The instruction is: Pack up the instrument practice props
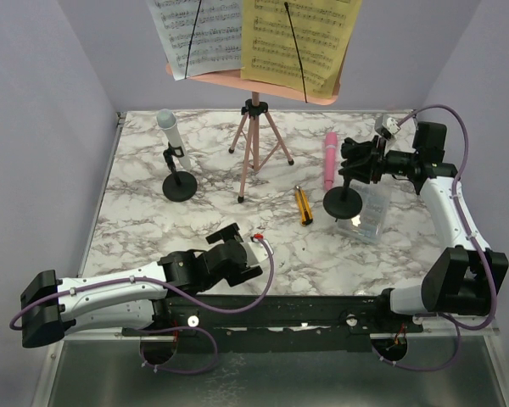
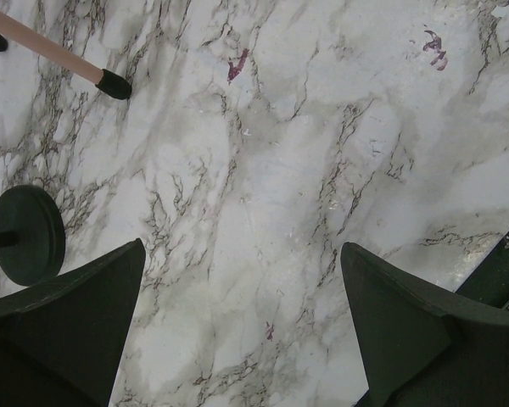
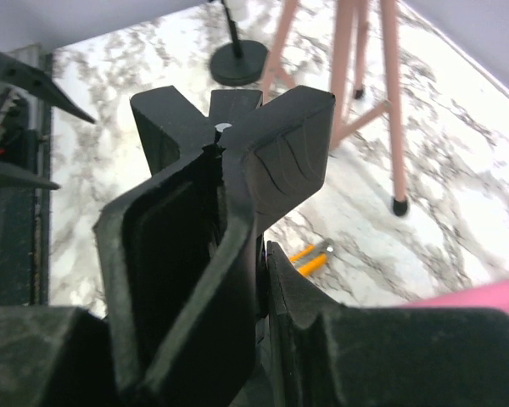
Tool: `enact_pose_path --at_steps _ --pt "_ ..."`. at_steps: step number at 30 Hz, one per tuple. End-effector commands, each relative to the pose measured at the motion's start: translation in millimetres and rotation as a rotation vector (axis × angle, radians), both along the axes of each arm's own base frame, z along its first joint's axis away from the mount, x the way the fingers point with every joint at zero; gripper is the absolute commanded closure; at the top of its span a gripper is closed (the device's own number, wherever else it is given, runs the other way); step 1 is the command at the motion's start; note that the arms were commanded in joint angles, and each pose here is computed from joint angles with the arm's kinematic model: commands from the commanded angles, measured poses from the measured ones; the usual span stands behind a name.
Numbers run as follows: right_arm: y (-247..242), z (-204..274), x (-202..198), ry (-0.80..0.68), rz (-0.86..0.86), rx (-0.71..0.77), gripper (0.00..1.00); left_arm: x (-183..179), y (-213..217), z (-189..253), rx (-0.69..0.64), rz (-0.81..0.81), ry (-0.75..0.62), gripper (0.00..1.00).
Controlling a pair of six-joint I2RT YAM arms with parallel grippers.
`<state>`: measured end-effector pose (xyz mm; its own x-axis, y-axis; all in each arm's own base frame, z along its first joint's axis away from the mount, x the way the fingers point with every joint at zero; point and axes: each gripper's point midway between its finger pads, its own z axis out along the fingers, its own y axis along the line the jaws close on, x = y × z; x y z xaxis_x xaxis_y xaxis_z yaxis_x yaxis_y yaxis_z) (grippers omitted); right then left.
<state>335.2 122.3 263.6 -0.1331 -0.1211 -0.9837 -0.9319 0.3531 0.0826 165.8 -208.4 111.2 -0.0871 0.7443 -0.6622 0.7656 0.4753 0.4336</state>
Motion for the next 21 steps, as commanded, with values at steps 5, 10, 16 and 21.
enact_pose_path --at_steps 5,10,16,21 --pt "-27 30 64 -0.167 -0.258 -0.022 1.00 -2 -6 9 -0.044 -0.011 0.013 0.01" --pt "-40 31 92 -0.180 -0.373 -0.017 1.00 -3 -7 10 -0.044 -0.014 0.015 0.01" --pt "-56 24 119 -0.172 -0.488 -0.021 1.00 -2 -6 12 -0.051 -0.010 0.011 0.01" --pt "-62 18 128 -0.169 -0.528 -0.028 1.00 -4 -6 10 -0.049 -0.017 0.016 0.01"
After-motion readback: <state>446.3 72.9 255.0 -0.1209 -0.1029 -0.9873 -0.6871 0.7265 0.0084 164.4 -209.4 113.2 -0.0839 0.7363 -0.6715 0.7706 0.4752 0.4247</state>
